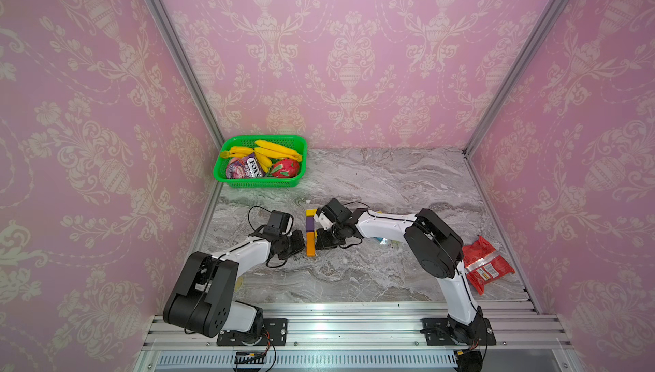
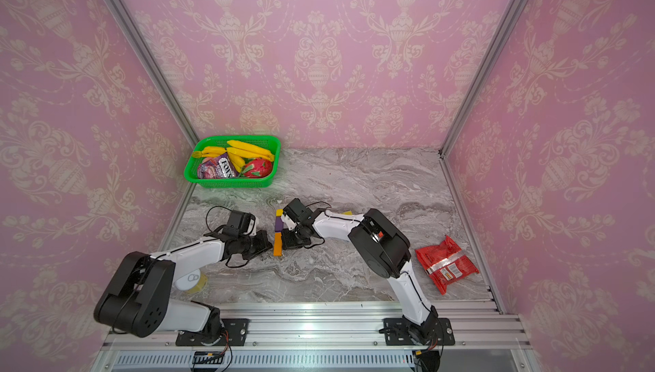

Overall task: Assemble the letter p with building blocks
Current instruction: Assemble the building block at the center of the board.

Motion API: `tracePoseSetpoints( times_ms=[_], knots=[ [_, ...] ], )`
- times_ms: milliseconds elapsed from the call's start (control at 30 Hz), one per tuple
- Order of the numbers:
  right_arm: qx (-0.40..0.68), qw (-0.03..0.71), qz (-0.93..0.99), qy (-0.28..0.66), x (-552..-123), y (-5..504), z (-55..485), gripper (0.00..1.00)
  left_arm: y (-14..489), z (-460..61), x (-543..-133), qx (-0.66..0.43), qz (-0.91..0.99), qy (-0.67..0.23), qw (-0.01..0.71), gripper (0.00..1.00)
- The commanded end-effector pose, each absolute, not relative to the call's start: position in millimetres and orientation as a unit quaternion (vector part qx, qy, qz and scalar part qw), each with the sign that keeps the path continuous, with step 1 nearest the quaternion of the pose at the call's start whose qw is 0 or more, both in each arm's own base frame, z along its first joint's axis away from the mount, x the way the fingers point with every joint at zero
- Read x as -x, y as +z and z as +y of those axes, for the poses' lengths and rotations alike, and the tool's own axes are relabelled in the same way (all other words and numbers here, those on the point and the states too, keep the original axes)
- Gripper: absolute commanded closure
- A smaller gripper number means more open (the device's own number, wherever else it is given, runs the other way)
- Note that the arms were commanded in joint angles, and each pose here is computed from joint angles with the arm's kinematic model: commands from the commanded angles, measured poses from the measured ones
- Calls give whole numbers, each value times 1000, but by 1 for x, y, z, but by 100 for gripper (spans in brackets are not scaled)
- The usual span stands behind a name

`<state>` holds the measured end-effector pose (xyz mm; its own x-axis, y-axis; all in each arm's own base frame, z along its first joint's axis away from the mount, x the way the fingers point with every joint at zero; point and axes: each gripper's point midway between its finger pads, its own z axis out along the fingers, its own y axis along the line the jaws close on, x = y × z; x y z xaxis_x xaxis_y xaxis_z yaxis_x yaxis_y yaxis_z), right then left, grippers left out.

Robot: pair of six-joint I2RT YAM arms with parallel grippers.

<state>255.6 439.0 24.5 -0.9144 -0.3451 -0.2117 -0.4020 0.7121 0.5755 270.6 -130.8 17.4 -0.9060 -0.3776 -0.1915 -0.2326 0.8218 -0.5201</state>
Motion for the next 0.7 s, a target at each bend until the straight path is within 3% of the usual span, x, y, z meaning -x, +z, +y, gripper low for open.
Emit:
tracePoseSetpoints(
  times_ms=[0,667],
  knots=[
    [192,18,941,279,-249,-3,426,90,-2,-123,-244,183,953,-218,103,100],
    [187,15,942,279,-251,-5,427,90,-1,-124,-252,177,955,-213,107,100]
  ],
)
